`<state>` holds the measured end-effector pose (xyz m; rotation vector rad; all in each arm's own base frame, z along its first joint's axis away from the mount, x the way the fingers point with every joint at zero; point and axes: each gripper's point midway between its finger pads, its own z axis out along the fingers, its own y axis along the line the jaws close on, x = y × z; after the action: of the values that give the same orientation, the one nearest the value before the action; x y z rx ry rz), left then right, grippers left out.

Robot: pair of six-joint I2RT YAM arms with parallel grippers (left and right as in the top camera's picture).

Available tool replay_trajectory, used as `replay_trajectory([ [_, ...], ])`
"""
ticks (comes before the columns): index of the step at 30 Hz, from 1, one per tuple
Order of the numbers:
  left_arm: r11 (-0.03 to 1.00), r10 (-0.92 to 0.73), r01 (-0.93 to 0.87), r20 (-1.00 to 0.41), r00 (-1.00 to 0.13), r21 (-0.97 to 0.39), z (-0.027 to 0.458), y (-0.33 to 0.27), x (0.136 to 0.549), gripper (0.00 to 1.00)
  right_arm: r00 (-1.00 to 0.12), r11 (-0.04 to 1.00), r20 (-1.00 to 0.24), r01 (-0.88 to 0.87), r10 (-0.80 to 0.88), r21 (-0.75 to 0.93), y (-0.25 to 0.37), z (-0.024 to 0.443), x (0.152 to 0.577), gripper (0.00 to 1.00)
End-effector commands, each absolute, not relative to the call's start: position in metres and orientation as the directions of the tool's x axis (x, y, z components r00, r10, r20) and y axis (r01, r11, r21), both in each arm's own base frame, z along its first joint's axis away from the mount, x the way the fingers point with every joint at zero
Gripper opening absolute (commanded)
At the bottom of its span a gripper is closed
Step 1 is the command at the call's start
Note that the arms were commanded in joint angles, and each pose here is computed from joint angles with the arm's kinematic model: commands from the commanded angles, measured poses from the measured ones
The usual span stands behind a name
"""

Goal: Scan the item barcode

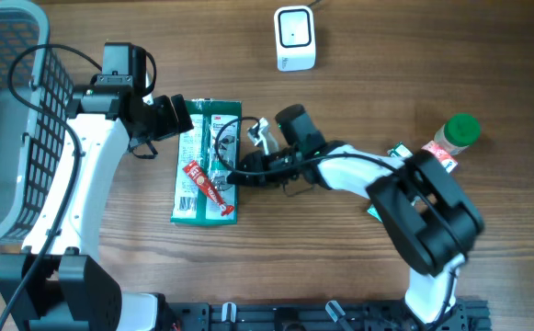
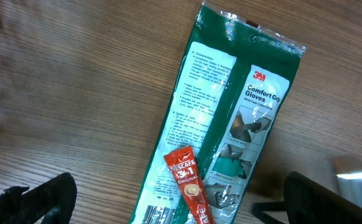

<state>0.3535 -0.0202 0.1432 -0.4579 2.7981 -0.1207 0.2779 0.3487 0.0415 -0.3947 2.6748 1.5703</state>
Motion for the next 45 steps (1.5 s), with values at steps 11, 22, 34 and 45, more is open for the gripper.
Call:
replay_trajectory([
  [11,0.951,-0.307,-0.285,-0.293,-0.905,-0.117,0.145,-0.019,0.355,1.0,-0.892,0.596,-0.386,-0.445,-0.234,0.668,0.326,0.062,0.297,0.45],
  [22,0.951,-0.307,-0.285,-0.293,-0.905,-0.117,0.145,-0.019,0.355,1.0,-0.81,0.704,-0.495,-0.549,-0.315,0.451,0.31,0.094,0.3,0.43],
  [34,0.951,-0.307,-0.285,-0.293,-0.905,-0.117,0.145,-0.019,0.355,1.0,-0.506,0.672,-0.617,-0.739,-0.603,-0.051,0.351,0.106,0.257,0.47],
  [45,0.951,-0.307,-0.285,-0.293,-0.905,-0.117,0.145,-0.019,0.355,1.0,-0.496,0.583,-0.639,-0.808,-0.589,0.09,0.379,0.112,0.232,0.37],
])
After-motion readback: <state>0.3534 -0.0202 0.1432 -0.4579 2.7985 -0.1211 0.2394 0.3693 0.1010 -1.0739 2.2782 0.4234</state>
